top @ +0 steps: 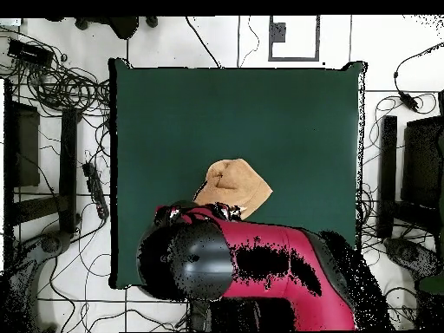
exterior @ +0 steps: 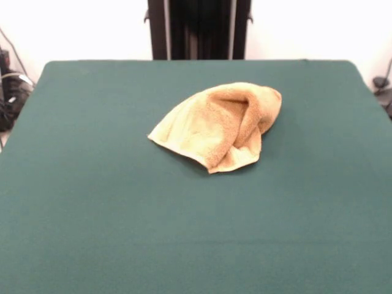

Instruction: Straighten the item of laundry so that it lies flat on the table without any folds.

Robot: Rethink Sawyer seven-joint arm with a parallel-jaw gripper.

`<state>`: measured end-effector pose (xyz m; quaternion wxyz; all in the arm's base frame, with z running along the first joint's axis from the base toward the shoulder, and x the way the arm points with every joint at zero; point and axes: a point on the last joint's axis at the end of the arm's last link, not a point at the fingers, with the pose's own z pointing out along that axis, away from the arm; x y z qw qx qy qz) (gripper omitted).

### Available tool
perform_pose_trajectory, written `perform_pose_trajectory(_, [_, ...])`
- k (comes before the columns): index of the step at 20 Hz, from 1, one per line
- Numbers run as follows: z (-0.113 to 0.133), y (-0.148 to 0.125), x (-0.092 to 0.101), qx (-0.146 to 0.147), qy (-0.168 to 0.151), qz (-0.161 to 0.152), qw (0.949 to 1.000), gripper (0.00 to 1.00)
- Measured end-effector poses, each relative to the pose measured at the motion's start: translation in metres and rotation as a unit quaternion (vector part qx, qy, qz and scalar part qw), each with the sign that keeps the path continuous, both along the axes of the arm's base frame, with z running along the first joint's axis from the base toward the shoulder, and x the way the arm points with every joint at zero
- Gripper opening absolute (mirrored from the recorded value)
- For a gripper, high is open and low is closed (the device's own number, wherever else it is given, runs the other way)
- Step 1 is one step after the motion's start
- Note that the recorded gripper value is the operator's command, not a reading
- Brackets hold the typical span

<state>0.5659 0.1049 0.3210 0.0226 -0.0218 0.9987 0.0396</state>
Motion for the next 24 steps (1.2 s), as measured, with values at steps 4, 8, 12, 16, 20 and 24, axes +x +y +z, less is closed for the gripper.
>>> perform_pose_trajectory(4, [0.003,0.003,0.0,0.001,-0.004,0.003,1.0,0.0])
perform_pose_trajectory(8, [-0.002,0.008,-0.003,0.004,0.003,0.011,0.9999,0.0])
perform_pose_trajectory(12, [-0.007,0.01,-0.005,0.008,0.01,0.015,0.9998,0.0])
perform_pose_trajectory(16, [-0.025,0.002,0.001,0.012,-0.004,0.013,0.9998,0.0])
perform_pose_trajectory(20, [-0.045,-0.007,0.013,0.013,-0.028,0.014,0.9994,0.0])
perform_pose_trajectory(24, [-0.086,-0.027,0.026,0.018,-0.051,0.011,0.9985,0.0])
